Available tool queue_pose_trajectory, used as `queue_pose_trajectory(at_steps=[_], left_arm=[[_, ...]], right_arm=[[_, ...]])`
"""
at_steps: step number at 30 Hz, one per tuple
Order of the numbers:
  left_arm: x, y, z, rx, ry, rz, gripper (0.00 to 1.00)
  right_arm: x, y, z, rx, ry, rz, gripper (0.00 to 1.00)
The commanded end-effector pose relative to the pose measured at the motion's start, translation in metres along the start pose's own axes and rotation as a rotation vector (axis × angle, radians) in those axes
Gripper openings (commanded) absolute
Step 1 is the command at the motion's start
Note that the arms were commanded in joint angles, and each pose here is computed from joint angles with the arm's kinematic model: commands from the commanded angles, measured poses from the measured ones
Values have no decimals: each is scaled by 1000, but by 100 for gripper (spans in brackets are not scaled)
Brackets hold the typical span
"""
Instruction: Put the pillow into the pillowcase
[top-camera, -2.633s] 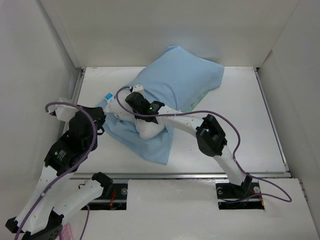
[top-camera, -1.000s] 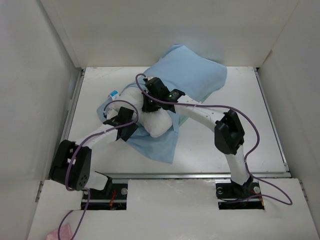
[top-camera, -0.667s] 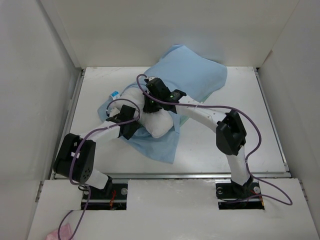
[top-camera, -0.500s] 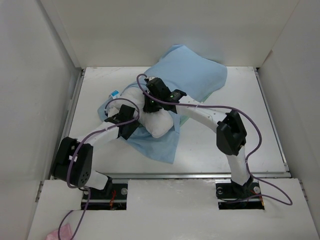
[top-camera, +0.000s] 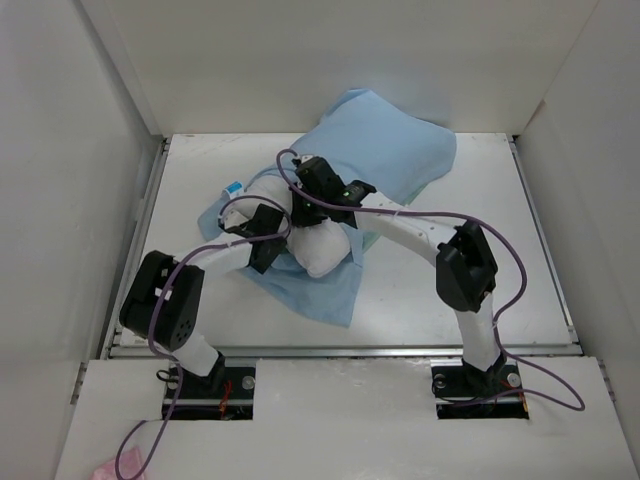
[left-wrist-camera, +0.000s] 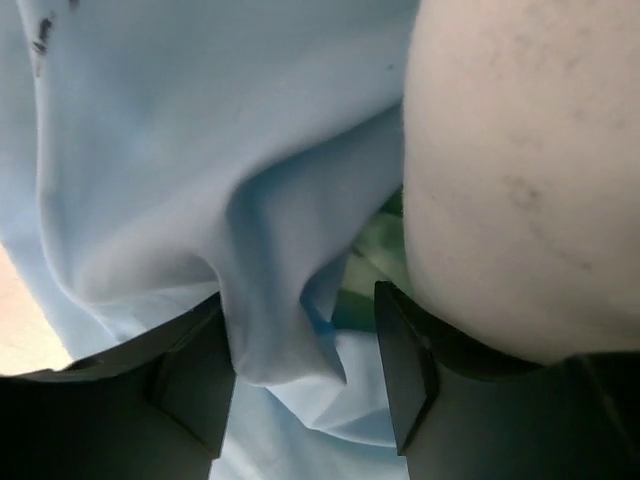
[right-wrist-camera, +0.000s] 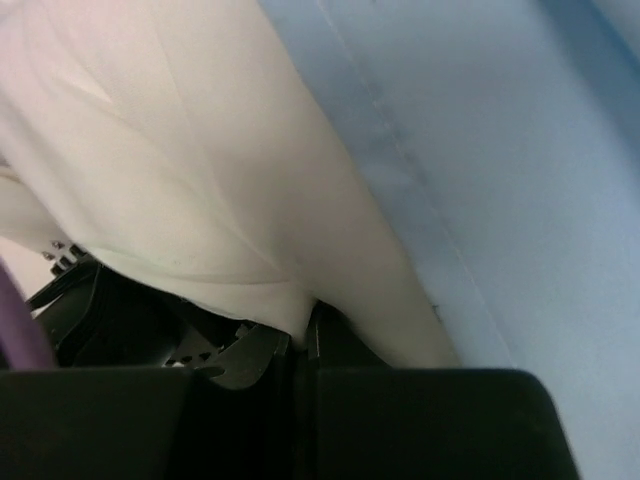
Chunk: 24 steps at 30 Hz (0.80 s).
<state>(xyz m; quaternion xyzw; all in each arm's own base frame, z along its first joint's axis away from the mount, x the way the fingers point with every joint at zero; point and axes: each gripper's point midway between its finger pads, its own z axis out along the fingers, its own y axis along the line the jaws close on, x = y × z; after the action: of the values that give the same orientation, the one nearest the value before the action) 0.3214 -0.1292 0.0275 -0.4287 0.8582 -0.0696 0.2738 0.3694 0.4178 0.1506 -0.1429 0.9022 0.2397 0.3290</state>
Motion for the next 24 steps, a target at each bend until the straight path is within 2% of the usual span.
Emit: queue_pose_trajectory(at_steps=[1, 3, 4, 8, 12, 14, 16, 17, 19, 24], left_arm=[[-5, -28, 2, 62, -32, -42, 50], [-5, -36, 7, 70, -35, -26, 32], [-5, -37, 8, 63, -33, -23, 0], [-14, -30, -3, 7, -69, 39, 0], [-56, -21, -57, 49, -231, -5, 0], [-86, -20, -101, 130, -328, -36, 0], [-102, -17, -140, 213, -366, -57, 0], [-109, -16, -152, 233, -388, -65, 0], [-117, -8, -171, 264, -409, -88, 0], [-121, 12, -178, 204, -431, -96, 0]], right_arm=[[-38, -5, -27, -15, -107, 34, 0], [-34, -5, -27, -22, -100, 33, 0], [-34, -5, -27, -22, -100, 33, 0], [-42, -25, -31, 87, -145, 29, 0], [-35, -44, -19, 176, -146, 28, 0], [-19, -62, -2, 260, -120, 75, 0], [-28, -82, 2, 390, -176, 120, 0], [-17, -95, 12, 450, -148, 120, 0], [-23, -100, 15, 497, -161, 132, 0], [0, -109, 30, 519, -106, 129, 0]])
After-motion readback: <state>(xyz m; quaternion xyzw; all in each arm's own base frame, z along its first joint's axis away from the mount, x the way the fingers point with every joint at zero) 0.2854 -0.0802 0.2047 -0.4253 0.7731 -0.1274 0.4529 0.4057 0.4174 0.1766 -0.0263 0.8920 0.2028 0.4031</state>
